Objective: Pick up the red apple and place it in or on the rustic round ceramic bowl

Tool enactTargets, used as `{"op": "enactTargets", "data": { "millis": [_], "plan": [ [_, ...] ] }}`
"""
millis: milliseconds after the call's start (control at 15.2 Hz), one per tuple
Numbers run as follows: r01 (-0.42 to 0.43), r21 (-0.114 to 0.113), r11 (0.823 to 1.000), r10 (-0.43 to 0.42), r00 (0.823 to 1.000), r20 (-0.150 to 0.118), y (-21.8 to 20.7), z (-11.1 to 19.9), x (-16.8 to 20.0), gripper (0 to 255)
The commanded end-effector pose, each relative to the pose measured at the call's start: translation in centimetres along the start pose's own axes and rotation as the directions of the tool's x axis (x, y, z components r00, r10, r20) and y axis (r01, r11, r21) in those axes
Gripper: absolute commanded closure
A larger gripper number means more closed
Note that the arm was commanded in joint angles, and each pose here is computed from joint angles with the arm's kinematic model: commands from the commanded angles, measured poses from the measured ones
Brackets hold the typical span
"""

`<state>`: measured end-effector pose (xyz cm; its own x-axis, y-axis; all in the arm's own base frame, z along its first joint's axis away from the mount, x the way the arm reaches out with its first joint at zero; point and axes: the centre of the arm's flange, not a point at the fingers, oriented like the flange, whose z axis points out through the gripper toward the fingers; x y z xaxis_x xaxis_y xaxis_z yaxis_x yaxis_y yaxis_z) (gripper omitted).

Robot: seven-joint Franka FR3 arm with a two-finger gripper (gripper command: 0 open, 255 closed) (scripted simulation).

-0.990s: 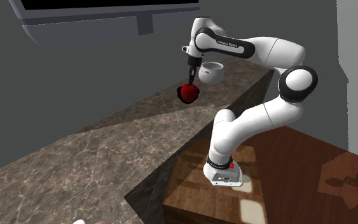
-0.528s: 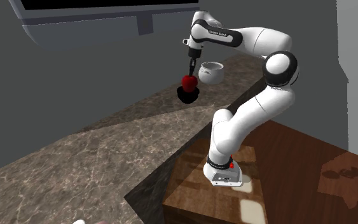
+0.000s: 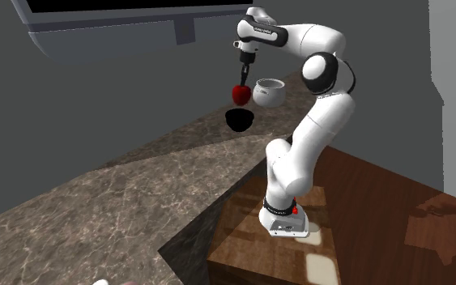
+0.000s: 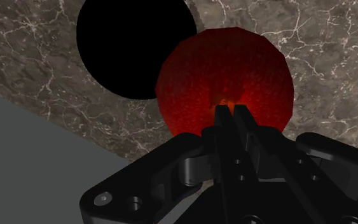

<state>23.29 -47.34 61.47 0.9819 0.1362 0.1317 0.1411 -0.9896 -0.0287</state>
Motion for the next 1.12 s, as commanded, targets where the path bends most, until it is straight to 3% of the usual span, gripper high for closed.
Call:
{"op": "enactTargets", "data": {
  "millis": [0, 330, 1056],
  "plan": [
    [0.001, -0.005, 1.0, -0.001, 1.0, 0.001, 2.5, -0.8, 0.3, 255],
    [0.001, -0.005, 1.0, -0.001, 1.0, 0.001, 9.5, -2.2, 0.8, 255],
    [0.001, -0.005, 1.0, -0.001, 1.0, 0.001, 9.6, 3.5, 0.0, 255]
  ]
}}
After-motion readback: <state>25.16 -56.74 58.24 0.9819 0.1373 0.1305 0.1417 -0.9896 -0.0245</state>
